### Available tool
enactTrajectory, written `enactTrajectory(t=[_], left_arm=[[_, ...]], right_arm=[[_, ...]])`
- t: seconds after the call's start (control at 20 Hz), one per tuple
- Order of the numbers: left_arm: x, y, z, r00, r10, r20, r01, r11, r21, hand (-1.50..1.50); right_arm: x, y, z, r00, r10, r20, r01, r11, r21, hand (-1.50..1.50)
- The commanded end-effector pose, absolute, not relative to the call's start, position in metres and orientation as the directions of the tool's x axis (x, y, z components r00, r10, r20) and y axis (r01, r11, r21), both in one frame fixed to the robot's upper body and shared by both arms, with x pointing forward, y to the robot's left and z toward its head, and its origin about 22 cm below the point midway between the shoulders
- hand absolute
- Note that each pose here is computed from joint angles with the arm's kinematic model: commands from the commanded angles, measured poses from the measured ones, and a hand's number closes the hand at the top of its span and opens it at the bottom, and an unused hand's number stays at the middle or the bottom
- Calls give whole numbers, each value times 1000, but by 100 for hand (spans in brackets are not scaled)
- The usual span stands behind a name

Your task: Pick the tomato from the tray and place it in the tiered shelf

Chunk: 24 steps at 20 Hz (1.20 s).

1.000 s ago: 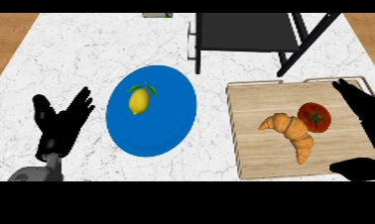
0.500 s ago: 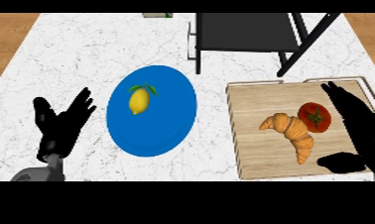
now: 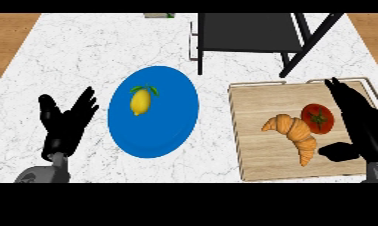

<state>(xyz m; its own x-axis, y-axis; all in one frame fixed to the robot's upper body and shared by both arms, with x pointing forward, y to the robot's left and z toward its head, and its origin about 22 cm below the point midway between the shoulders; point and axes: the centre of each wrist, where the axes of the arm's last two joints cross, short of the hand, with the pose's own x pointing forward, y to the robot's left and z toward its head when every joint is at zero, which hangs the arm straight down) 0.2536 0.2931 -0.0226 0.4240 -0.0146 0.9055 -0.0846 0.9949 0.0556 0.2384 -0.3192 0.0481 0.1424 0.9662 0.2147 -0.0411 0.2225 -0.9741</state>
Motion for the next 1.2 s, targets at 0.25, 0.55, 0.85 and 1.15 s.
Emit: enactTrajectory(t=[0.25,0.55,0.85,1.15], left_arm=[[241,299,-43,444,-1,896,-94,994,48,0],[256,297,-14,448,-7,894,-87,995,51,0],[257,288,-40,440,-4,898,-82,996,45,0],[251,298,-33,433,-18,901,-97,993,66,0]], right_arm=[[265,-329,18,97,963,252,-3,254,-967,-150],[271,-313,38,59,965,257,-46,260,-965,-150],[270,-303,0,-74,987,140,-202,123,-972,150],[259,-303,2,-151,964,221,-142,200,-969,150]])
